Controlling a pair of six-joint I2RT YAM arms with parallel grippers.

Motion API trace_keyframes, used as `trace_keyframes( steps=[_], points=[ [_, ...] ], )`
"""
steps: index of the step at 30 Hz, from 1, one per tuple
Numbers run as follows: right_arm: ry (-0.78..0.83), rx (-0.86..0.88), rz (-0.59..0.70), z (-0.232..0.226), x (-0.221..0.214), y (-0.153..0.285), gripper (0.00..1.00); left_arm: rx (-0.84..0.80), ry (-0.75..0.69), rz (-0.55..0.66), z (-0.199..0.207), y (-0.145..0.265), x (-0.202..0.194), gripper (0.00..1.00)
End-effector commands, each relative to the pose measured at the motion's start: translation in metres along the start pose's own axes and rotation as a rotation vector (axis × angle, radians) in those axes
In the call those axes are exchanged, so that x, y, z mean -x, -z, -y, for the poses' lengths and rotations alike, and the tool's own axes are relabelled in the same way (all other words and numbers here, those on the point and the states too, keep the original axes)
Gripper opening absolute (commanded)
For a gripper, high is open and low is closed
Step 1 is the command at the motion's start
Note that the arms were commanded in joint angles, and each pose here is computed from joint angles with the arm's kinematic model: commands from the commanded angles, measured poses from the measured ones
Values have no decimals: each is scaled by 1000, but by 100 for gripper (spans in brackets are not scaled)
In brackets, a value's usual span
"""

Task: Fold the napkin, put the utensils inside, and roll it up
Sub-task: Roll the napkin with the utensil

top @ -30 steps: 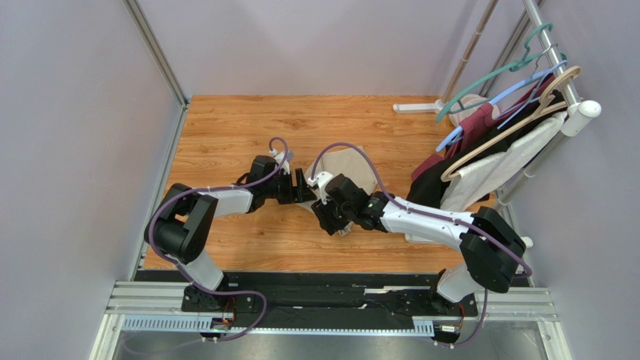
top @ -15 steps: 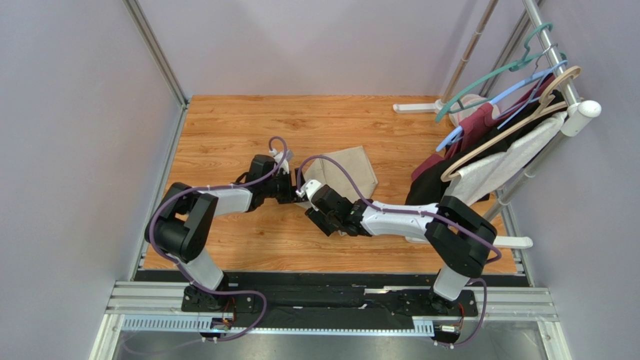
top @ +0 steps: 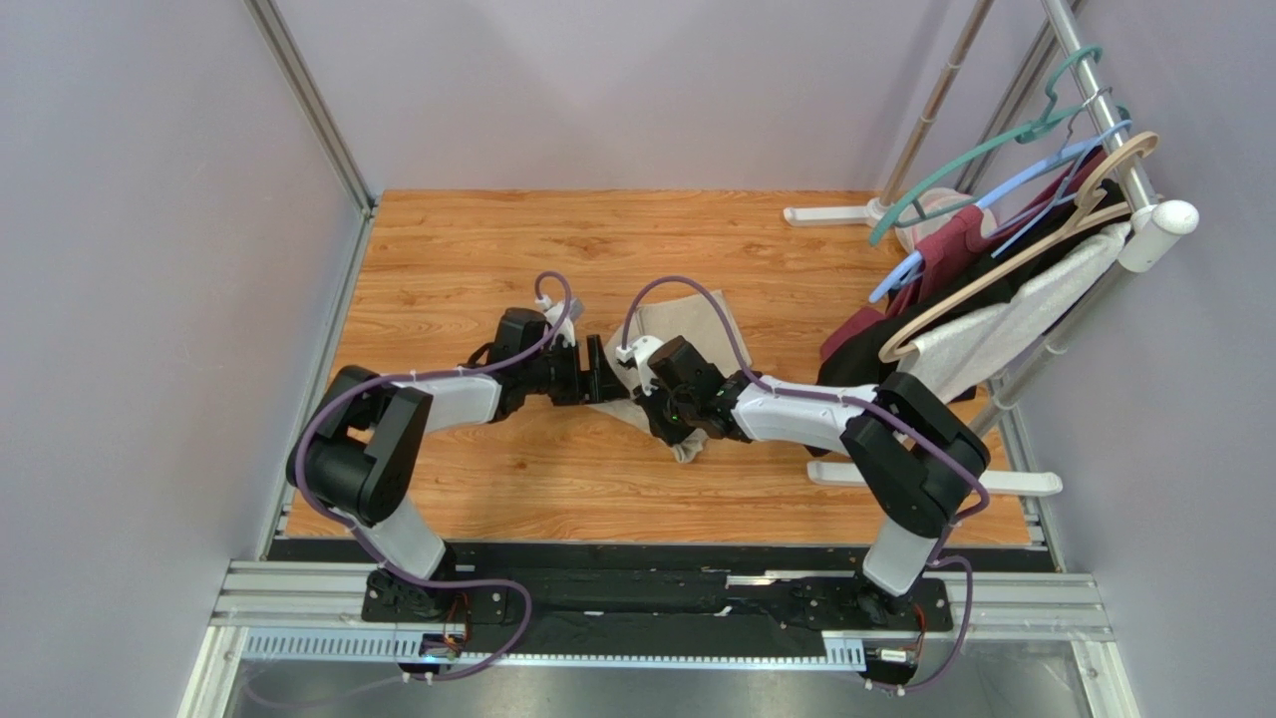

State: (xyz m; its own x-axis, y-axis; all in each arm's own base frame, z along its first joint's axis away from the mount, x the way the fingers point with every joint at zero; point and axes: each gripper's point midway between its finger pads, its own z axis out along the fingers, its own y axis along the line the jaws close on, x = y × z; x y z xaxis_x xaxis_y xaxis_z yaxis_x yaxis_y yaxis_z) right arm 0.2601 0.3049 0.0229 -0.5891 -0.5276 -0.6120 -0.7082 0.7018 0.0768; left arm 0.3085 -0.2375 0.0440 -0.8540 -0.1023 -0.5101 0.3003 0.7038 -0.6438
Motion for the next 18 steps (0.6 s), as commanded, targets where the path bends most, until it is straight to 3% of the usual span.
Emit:
trace_keyframes(
  steps=[1, 9, 13, 18],
  points=[
    [-90, 148, -154, -18, -44, -11, 3, 161, 32, -34, -37, 17, -20, 81],
    [-160, 223, -212, -22, -63, -19, 0, 178, -9, 180, -21, 66, 36, 85],
    [-193, 261, -231, -23, -67, -23, 0, 206, -28, 240, -23, 84, 37, 85],
    [-227, 281, -241, -21, -71, -28, 0, 196, -4, 219, -31, 83, 17, 82]
  ],
)
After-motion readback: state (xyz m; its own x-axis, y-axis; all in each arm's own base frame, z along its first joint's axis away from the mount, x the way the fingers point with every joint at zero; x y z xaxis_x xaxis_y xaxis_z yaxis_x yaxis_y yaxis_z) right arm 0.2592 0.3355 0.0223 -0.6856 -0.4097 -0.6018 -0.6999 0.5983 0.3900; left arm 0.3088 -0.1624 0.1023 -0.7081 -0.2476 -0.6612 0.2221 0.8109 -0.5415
